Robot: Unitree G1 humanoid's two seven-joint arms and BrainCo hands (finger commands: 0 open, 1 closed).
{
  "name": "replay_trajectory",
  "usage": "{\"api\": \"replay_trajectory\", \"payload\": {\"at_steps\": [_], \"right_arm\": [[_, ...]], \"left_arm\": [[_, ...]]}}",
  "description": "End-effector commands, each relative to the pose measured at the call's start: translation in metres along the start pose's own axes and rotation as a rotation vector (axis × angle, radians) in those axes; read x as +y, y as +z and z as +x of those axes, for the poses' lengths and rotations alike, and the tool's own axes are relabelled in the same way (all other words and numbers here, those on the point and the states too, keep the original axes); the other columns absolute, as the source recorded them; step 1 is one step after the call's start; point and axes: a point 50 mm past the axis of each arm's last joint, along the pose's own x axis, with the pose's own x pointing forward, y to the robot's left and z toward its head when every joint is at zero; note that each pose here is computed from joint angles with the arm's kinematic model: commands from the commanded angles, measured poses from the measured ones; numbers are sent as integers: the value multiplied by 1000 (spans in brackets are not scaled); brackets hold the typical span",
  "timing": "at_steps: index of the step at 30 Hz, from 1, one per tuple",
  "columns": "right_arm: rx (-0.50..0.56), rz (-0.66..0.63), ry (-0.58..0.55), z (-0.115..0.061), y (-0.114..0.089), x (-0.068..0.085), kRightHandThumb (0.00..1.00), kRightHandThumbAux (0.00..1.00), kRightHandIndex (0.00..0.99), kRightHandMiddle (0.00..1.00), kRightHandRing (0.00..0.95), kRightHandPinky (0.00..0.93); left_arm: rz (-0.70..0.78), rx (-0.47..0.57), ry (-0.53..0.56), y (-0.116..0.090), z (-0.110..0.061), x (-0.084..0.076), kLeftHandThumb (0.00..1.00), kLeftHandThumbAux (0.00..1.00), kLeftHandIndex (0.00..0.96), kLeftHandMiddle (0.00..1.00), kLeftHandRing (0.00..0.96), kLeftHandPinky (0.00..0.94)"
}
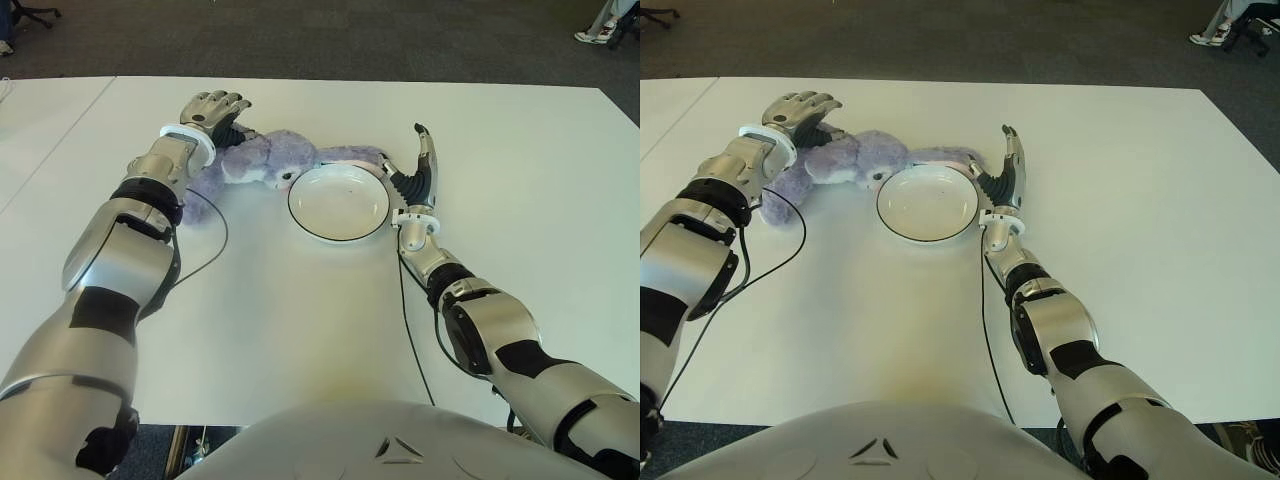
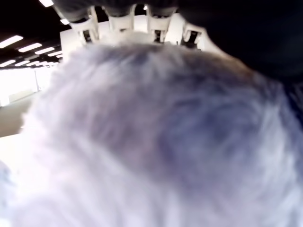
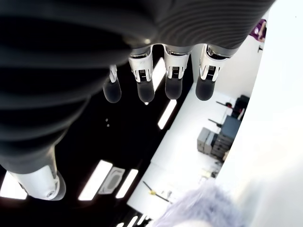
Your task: Put the doll into the plate.
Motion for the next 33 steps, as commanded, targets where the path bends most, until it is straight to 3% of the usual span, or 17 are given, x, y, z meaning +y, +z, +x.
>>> {"api": "replay_trajectory", "payload": {"at_steps": [1,7,13,15,18,20,22,24,28,32,33], "right_arm": [[167,-63,41,-28,-35,-1,415,621,79,48,39,57],[175,-57,51,-30,-35,1,468,631,87,50,44,62],[182,-79,61,-33,-37,2,519,638,86,54,55,79],[187,-85,60,-34,-39,1,551,644,87,56,64,84],[188,-85,56,-34,-39,1,688,662,96,52,85,112],[189,-83,52,-34,-39,1,705,663,97,51,87,115],[189,-79,46,-35,-39,2,850,685,109,44,115,157],[188,-77,42,-36,-38,3,916,695,117,39,124,185],[186,-79,41,-36,-37,4,994,703,125,33,125,258],[181,-81,38,-36,-37,4,1000,717,129,30,121,306],[179,-81,37,-36,-37,4,1000,728,132,31,122,355]], "left_arm": [[-67,-73,-83,8,-6,-17,440,251,0,0,0,0],[-106,-151,-114,13,-13,-11,422,235,0,0,0,0],[-69,-243,-248,23,-23,-12,416,241,0,0,0,0],[-58,-267,-298,28,-26,-12,410,264,0,0,0,0],[-58,-286,-339,33,-32,-12,403,284,0,0,0,0],[-59,-295,-357,35,-34,-11,401,285,0,0,0,0],[-51,-317,-386,39,-38,-9,368,279,0,0,0,0],[-45,-330,-406,41,-41,-7,347,271,0,0,0,0],[-48,-337,-430,44,-45,-4,334,266,0,0,0,20],[-46,-344,-455,46,-47,-3,331,269,0,0,0,9],[-48,-345,-459,47,-48,-3,329,273,0,0,0,11]]}}
